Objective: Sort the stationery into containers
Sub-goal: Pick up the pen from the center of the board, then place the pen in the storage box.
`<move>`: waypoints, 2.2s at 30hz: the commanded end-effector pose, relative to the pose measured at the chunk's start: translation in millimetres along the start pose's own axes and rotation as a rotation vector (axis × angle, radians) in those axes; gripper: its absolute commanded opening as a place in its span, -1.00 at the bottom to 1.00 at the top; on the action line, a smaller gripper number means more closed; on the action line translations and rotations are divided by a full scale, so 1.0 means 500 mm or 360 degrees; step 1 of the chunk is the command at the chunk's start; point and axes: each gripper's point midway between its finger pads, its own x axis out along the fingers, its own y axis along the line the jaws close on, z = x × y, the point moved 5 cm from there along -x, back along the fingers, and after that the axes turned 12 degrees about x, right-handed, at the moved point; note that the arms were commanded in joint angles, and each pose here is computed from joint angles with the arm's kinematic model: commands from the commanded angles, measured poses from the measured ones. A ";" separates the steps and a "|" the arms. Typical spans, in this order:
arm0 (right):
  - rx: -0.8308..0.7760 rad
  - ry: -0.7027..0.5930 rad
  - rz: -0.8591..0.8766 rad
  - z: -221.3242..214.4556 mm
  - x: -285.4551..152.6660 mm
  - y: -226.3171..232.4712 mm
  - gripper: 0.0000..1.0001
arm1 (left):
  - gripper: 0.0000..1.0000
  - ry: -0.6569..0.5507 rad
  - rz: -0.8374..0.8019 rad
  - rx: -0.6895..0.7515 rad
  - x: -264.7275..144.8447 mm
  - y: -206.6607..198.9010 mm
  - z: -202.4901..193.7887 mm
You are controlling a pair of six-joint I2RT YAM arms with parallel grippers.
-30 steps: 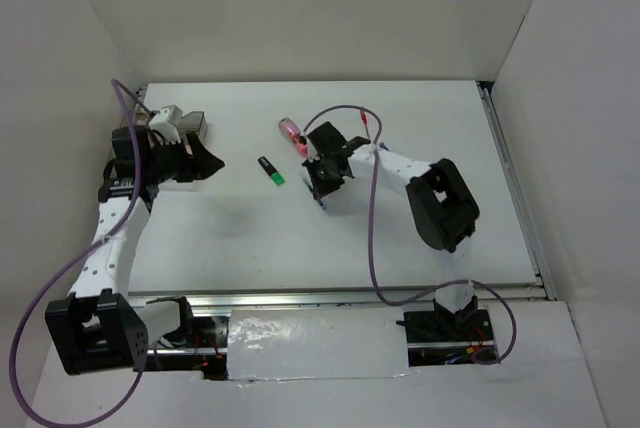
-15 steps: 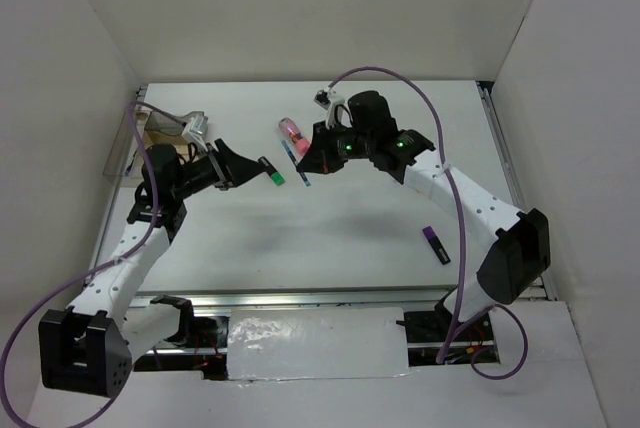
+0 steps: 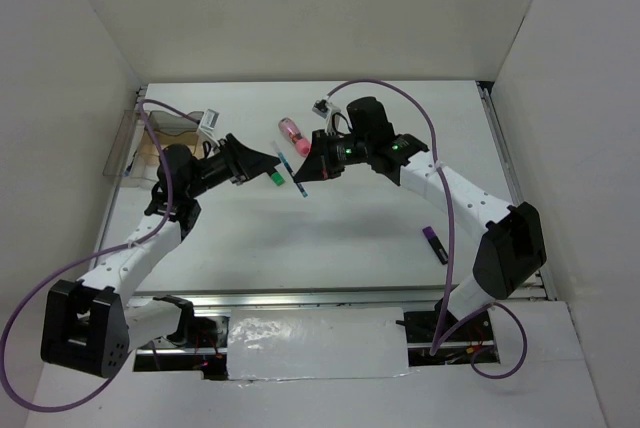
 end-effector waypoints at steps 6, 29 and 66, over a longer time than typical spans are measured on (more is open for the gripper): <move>-0.0044 -0.0056 0.0164 0.022 -0.011 0.044 -1.00 | 0.04 -0.0037 -0.0110 0.0002 0.019 -0.024 0.005; -0.0032 0.0017 0.0230 0.033 0.012 0.051 -0.54 | -0.58 -0.0041 -0.0092 -0.0028 0.025 -0.019 0.009; 0.0027 -0.0614 -0.0766 0.255 -0.106 -0.317 0.11 | -0.77 0.1142 0.1622 0.1057 -0.368 0.663 0.436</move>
